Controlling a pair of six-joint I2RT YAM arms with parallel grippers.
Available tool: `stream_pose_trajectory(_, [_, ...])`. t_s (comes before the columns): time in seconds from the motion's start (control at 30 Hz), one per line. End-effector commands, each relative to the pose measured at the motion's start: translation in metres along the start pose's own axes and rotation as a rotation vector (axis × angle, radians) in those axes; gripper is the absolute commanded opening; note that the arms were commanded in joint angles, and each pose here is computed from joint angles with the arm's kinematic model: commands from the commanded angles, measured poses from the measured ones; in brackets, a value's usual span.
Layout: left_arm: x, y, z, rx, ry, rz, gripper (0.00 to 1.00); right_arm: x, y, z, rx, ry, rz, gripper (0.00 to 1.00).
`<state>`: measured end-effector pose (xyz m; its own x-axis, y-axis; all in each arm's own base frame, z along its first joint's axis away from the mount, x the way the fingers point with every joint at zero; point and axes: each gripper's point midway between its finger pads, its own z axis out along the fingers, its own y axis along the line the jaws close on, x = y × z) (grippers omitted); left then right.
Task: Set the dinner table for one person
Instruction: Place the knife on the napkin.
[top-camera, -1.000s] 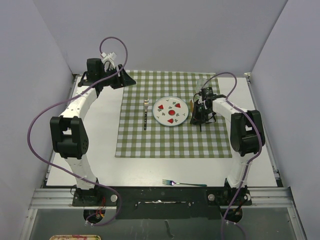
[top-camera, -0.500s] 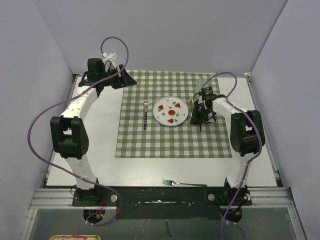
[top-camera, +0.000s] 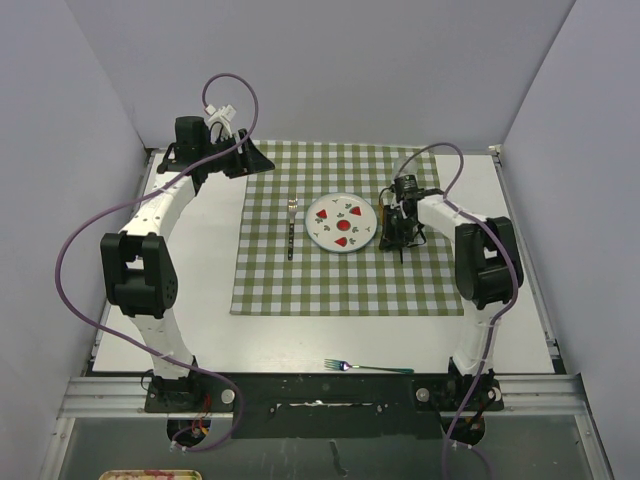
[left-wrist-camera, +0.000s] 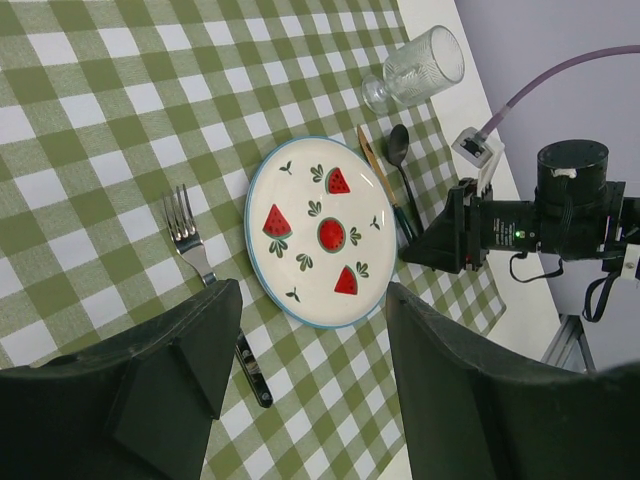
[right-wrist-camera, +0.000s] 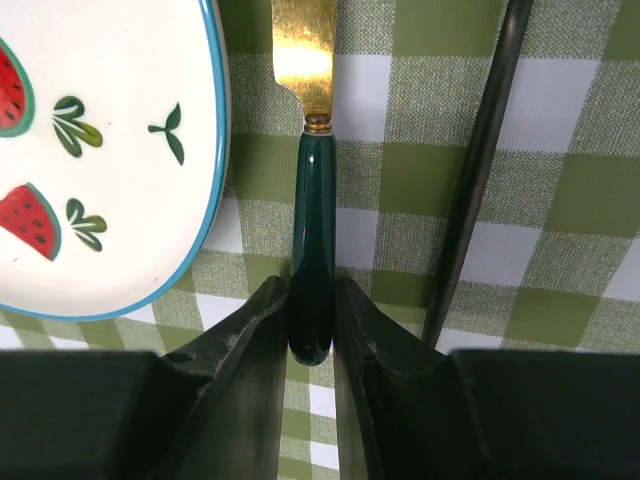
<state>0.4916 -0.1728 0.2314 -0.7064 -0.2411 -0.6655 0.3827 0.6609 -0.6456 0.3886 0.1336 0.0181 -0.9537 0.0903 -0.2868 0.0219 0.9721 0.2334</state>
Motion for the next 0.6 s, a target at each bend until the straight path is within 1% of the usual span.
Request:
stream_pose_trajectory(0.0, [-0.0202, -0.0232, -0.006, 0.059, -0.055, 0.073, 0.58, -0.0089, 0.0068, -0.0019, 0.079, -0.045, -0.099, 0.0])
stream_pose_trajectory(0.23, [-0.018, -0.0241, -0.0062, 0.069, -0.05, 0.08, 0.58, -0.009, 0.0142, -0.0009, 0.117, -0.05, -0.15, 0.0])
stream_pose_trajectory(0.57, [-0.0137, -0.0225, -0.0073, 0.075, -0.04, 0.088, 0.58, -0.0105, 0.0113, -0.0021, 0.151, -0.052, -0.156, 0.0])
